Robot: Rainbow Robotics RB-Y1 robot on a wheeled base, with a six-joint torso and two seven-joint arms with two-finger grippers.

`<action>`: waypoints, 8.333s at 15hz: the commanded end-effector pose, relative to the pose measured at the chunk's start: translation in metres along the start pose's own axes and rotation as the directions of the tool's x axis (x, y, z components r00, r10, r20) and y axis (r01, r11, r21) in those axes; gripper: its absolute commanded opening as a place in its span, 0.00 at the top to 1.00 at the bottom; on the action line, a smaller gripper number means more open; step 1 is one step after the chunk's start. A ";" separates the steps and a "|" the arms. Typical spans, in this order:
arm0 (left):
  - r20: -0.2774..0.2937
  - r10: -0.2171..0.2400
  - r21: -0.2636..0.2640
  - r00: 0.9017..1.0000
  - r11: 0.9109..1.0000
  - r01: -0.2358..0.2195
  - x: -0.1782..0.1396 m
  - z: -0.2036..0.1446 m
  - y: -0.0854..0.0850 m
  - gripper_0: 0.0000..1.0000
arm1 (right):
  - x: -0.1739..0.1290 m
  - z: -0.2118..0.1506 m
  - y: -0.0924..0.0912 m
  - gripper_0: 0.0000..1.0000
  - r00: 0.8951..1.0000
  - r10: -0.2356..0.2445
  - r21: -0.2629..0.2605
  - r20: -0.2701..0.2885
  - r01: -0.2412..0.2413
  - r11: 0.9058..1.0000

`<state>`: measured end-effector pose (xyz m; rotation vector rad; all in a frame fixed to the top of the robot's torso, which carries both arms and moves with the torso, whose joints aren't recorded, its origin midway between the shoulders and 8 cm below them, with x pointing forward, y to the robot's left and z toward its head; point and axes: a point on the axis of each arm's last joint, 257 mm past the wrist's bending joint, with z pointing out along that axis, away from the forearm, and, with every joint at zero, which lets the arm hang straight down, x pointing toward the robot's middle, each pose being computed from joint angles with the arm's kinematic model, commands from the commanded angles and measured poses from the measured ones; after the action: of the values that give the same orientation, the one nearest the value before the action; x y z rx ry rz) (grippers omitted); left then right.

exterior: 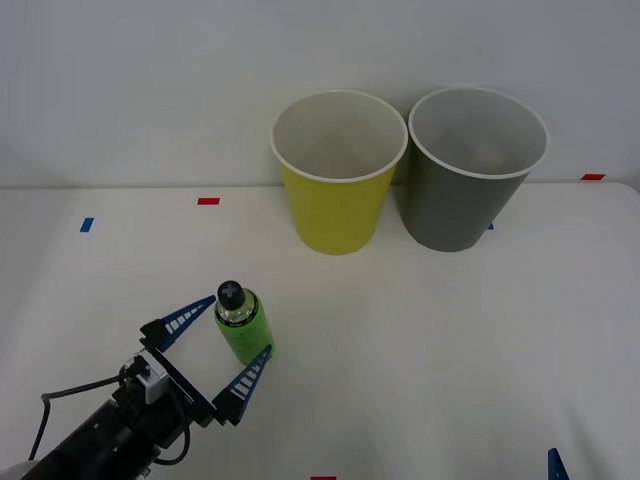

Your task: Put cans in the gray bin and PET bottles in the light green bin.

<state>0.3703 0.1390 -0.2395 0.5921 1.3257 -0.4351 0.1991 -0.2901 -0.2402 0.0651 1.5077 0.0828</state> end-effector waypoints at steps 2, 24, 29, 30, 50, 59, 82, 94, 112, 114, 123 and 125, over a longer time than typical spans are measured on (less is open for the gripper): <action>0.008 -0.008 0.009 1.000 1.000 0.008 -0.004 0.019 -0.002 0.00 | 0.000 0.000 0.000 0.00 1.000 0.000 0.000 0.000 0.000 1.000; -0.011 -0.015 0.027 1.000 1.000 0.015 -0.002 0.037 -0.010 1.00 | 0.000 0.000 0.000 0.00 1.000 0.000 0.000 0.000 0.000 1.000; -0.028 -0.022 0.033 0.999 0.999 0.023 -0.001 0.040 -0.011 1.00 | 0.000 0.000 0.000 0.00 1.000 0.000 0.000 0.000 0.000 1.000; -0.031 -0.024 0.035 0.999 0.999 0.025 -0.003 0.042 -0.010 1.00 | 0.000 0.000 0.000 0.00 1.000 0.000 0.000 0.000 0.000 1.000; -0.363 0.190 0.035 0.912 0.981 -0.190 -0.156 0.035 0.030 1.00 | 0.000 0.000 0.000 0.00 1.000 0.000 0.000 0.000 0.000 1.000; -0.334 0.285 0.009 0.899 0.954 -0.300 -0.231 0.017 0.083 1.00 | 0.000 0.000 0.000 0.00 1.000 0.000 0.000 0.000 0.000 1.000; -0.085 -0.019 -0.068 0.996 0.998 0.013 -0.346 0.178 0.099 1.00 | 0.000 0.000 0.000 0.00 1.000 0.000 0.000 0.000 0.000 1.000; 0.013 -0.077 0.022 0.997 0.997 0.076 -0.328 0.276 0.068 1.00 | 0.000 0.000 0.000 0.00 1.000 0.000 0.000 0.000 0.000 1.000; 0.053 -0.095 0.040 0.994 0.995 0.093 -0.298 0.308 0.053 0.59 | 0.000 0.000 0.000 0.00 1.000 0.000 0.000 0.000 0.000 1.000; 0.053 -0.097 0.040 0.994 0.995 0.095 -0.298 0.308 0.053 0.00 | 0.000 0.000 0.000 0.00 1.000 0.000 0.000 0.000 0.000 1.000; 0.063 -0.067 0.029 0.996 0.997 0.065 -0.307 0.298 0.066 0.00 | 0.000 0.000 0.000 0.00 1.000 0.000 0.000 0.000 0.000 1.000; 0.069 -0.041 0.018 0.997 0.999 0.040 -0.311 0.288 0.075 0.00 | 0.000 0.000 0.000 0.00 1.000 0.000 0.000 0.000 0.000 1.000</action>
<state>0.5773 -0.0019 0.1140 0.5585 1.2755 -0.5082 0.1991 -0.2901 -0.2402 0.0652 1.5075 0.0828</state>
